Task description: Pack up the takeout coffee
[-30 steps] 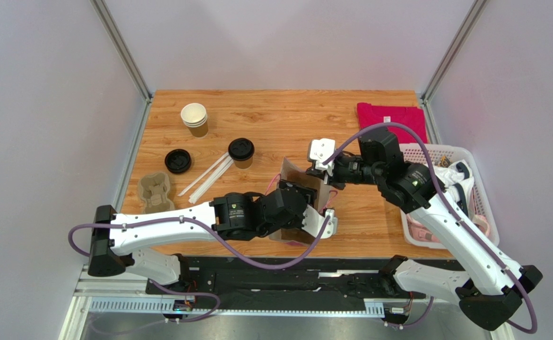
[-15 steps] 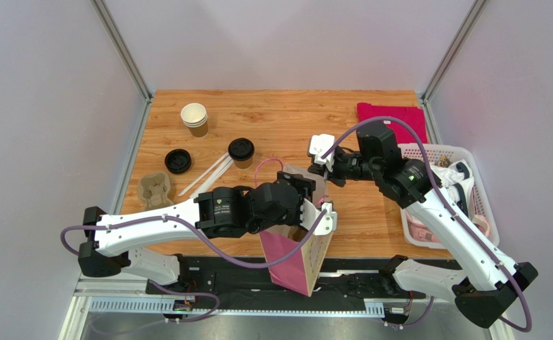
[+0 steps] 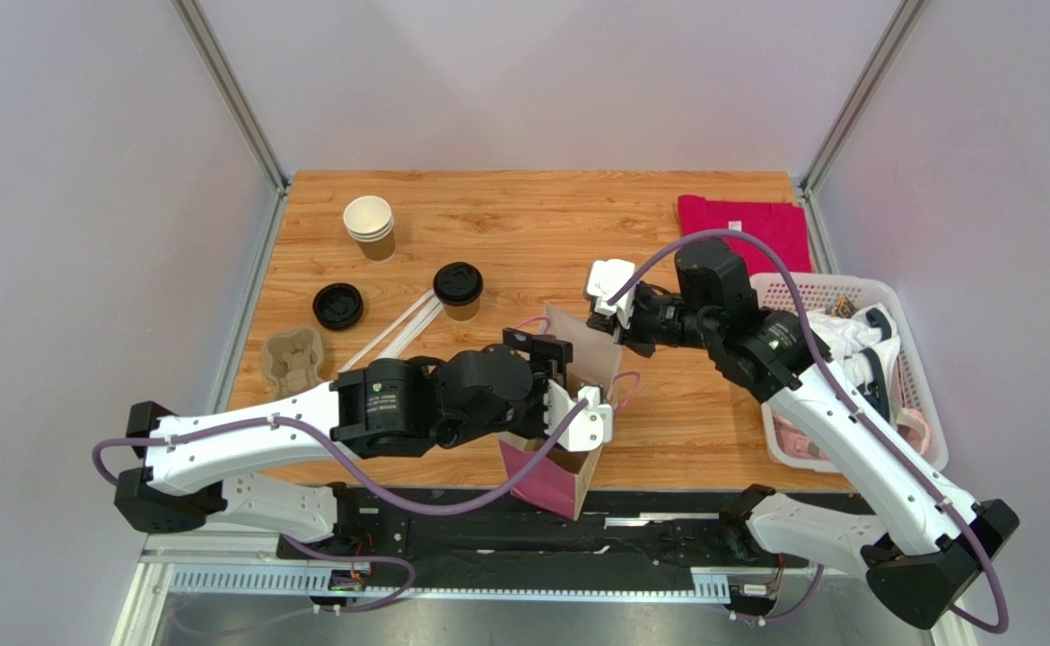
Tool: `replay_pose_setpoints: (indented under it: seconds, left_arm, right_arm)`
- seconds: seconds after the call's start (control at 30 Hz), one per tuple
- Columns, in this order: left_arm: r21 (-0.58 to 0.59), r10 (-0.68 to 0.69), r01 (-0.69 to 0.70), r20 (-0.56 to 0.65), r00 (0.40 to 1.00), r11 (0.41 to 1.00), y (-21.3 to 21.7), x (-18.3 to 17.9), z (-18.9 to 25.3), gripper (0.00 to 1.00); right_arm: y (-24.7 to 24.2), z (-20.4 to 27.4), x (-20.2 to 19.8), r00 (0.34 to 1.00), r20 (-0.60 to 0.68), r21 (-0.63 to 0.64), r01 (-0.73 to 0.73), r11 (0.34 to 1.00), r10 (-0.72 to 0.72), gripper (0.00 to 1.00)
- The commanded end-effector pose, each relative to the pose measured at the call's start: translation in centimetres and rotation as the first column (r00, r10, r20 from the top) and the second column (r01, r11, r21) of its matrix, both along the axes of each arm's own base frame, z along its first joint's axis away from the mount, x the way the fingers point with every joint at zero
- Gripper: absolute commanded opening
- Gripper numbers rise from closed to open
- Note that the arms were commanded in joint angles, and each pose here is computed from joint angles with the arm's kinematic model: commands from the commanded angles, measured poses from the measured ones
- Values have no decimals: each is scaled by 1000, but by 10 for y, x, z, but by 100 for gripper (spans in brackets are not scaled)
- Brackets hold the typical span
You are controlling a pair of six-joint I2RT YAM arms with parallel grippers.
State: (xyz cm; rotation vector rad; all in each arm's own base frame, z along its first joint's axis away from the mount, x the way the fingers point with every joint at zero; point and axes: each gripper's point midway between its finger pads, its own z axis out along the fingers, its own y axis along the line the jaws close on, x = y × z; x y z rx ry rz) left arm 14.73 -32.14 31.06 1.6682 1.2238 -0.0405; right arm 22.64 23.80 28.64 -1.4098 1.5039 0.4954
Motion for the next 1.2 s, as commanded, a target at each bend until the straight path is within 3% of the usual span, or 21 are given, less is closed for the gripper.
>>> replay_pose_setpoints:
  seconds: [0.0, 0.2, 0.4, 0.57, 0.6, 0.67, 0.7, 0.73, 0.8, 0.97, 1.17]
  left_arm:
    - [-37, -17, 17, -9, 1000, 999, 2, -5, -8, 80]
    - [-211, -3, -4, -35, 999, 977, 5, -8, 34, 78]
    - [-459, -52, 1, -97, 994, 888, 13, -17, 112, 81]
    - [-527, -21, -92, -205, 978, 845, 29, -13, 141, 85]
    - [-523, -5, -120, -231, 973, 844, 35, -10, 140, 86]
    - [-534, 32, -195, -299, 954, 823, 48, 3, 137, 86]
    - [-525, 48, -217, -318, 947, 823, 53, 7, 132, 87]
    - [-516, 61, -233, -328, 943, 824, 56, 11, 126, 87]
    - [-493, 78, -253, -348, 934, 832, 62, 18, 110, 92]
    - [-493, 105, -377, -492, 864, 784, 83, 30, 89, 94]
    - [-445, -13, -334, -616, 788, 831, 85, 3, 56, 95]
  right_arm:
    - [0, 29, 9, 995, 88, 80, 33, 996, -40, 0]
    - [-3, 24, 12, 993, 103, 76, 57, 995, -64, 0]
    - [-1, 23, 12, 992, 106, 89, 53, 995, -63, 0]
    - [-3, 23, 13, 994, 85, 88, 66, 994, -73, 0]
    - [-3, 28, 13, 993, 83, 94, 73, 993, -81, 3]
    - [-5, 27, 12, 994, 45, 77, 93, 993, -96, 20]
    - [-5, 33, 15, 994, 41, 77, 99, 992, -102, 29]
    - [-6, 30, 13, 994, 15, 56, 106, 993, -107, 47]
    - [-6, 26, 14, 995, -14, 29, 102, 994, -101, 62]
    - [-5, 33, 24, 990, -64, -41, 125, 991, -127, 68]
    - [1, 19, 32, 973, -200, -171, 79, 982, -113, 69]
